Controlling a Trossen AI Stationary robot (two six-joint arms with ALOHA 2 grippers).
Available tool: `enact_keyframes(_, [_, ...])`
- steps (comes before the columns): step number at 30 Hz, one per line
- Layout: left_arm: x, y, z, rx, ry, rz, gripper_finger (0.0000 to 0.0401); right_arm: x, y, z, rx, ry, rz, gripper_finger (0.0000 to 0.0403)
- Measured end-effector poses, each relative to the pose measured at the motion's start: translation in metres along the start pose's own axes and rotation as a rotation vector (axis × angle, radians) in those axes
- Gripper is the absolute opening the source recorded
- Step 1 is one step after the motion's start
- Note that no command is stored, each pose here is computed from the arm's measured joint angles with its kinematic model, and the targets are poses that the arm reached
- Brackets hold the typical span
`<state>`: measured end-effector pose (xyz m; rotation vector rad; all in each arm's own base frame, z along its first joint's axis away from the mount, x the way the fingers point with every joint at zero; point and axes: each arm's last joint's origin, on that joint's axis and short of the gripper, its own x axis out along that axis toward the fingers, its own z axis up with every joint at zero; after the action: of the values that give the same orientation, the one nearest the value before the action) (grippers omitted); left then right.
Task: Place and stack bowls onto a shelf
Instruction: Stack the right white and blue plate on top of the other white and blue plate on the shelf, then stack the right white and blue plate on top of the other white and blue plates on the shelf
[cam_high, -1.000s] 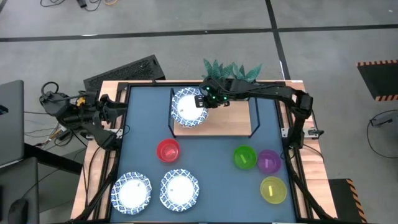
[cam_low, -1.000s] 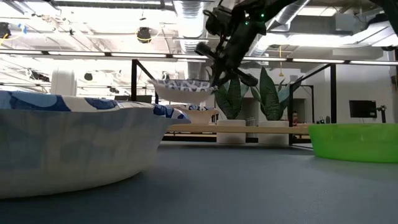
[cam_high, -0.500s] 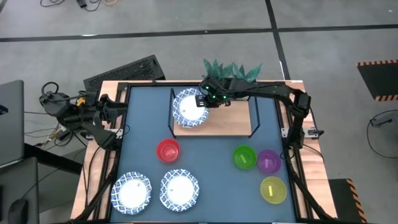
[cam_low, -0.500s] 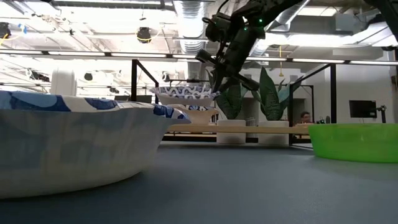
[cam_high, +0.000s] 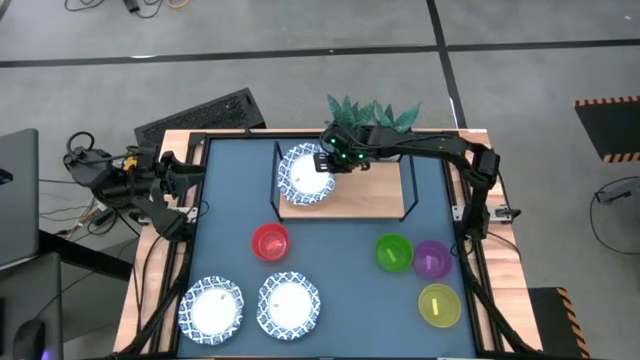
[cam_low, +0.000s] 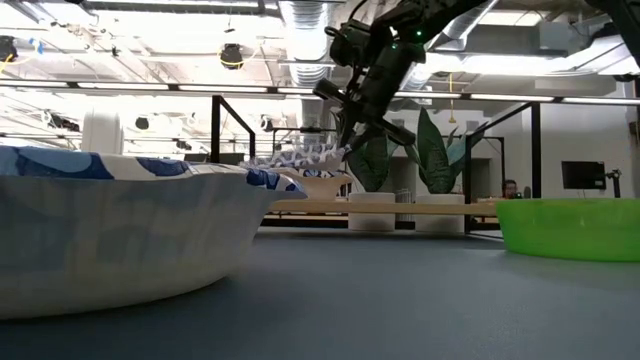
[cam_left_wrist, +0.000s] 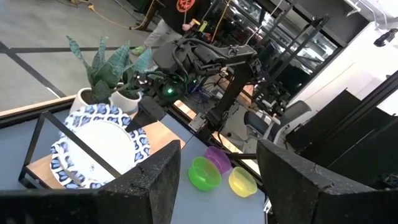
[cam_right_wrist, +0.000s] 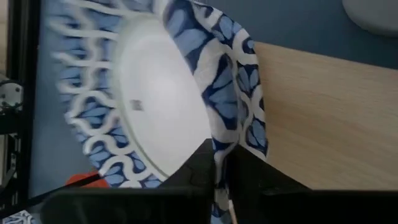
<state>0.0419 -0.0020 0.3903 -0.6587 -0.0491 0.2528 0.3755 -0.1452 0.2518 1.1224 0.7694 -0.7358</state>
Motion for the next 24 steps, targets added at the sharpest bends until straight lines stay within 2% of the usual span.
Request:
enact_keyframes(8, [0.000, 0.000, 0.000, 0.000, 0.000, 0.000, 0.0197, 0.000, 0.002, 0.001, -0.010, -0.011, 0.017, 0.0159])
enact_keyframes(12, [0.000, 0.000, 0.000, 0.000, 0.000, 0.000, 0.0197, -0.004, 0.002, 0.000, -0.015, 0.007, 0.033, 0.0188])
enact_keyframes(19, [0.000, 0.000, 0.000, -0.007, 0.000, 0.000, 0.0197, -0.035, 0.016, -0.010, -0.075, 0.014, 0.064, 0.0195])
enact_keyframes(24, [0.000, 0.000, 0.000, -0.008, 0.000, 0.000, 0.0197, -0.061, 0.035, -0.038, -0.149, 0.043, 0.102, 0.0192])
